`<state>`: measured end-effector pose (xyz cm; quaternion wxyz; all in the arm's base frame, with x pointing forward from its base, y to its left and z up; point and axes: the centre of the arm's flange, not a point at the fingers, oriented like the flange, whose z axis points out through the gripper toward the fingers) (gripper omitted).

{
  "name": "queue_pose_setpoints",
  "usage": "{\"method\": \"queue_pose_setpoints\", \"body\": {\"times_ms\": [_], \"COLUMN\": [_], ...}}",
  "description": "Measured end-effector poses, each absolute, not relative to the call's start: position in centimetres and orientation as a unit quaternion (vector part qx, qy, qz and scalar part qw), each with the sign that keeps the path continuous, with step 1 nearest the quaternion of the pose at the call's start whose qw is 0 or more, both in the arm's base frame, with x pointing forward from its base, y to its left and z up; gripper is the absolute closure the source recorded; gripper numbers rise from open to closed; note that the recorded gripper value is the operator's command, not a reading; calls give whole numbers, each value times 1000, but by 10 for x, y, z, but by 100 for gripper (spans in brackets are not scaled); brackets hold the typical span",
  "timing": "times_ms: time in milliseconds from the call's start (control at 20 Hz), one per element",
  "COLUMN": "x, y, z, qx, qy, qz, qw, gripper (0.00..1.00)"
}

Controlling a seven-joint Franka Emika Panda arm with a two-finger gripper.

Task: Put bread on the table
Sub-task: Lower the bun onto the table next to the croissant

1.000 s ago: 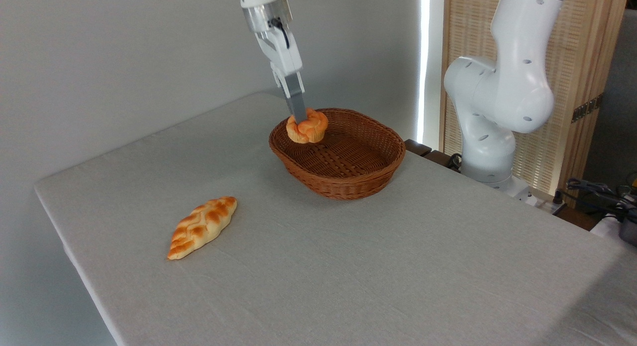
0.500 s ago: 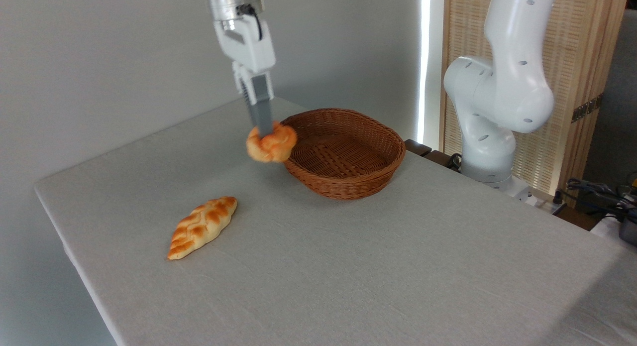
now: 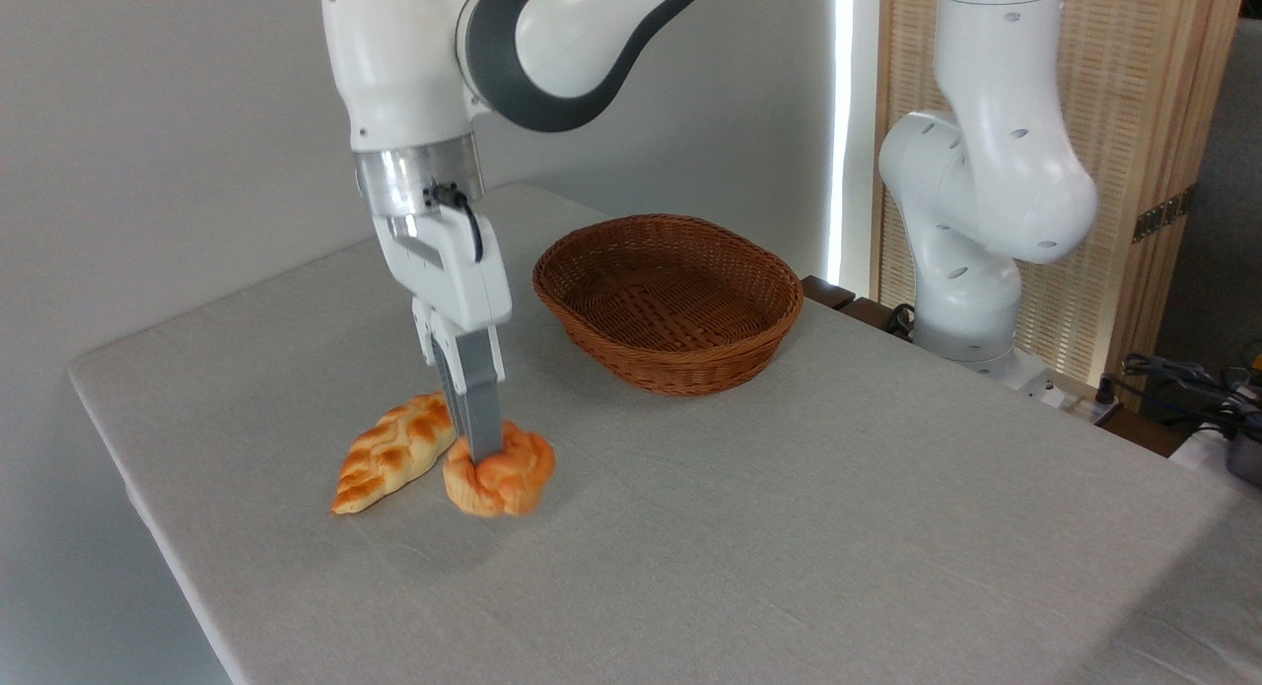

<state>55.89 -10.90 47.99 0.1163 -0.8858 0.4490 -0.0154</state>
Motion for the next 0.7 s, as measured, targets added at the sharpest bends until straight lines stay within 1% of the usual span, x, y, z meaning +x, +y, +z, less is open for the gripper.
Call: {"method": "queue_pose_setpoints", "body": {"times_ms": [50,100,150,250,400,450,700], "x": [562,564,565,566,566,566,567], "y": [-106,-105,-104,-104,-104,-104,-104], "z": [473,467,464,461,461,461,461], "qx": [-882,-880,-879,-879,-879,-879,-879], "qy": [453,455,456,457,457,457,457], "qz": [-7,0,3,6,5,5,5], "qw": [127,133,136,137,137,137,137], "gripper": [52,41,36,18,2,0,0]}}
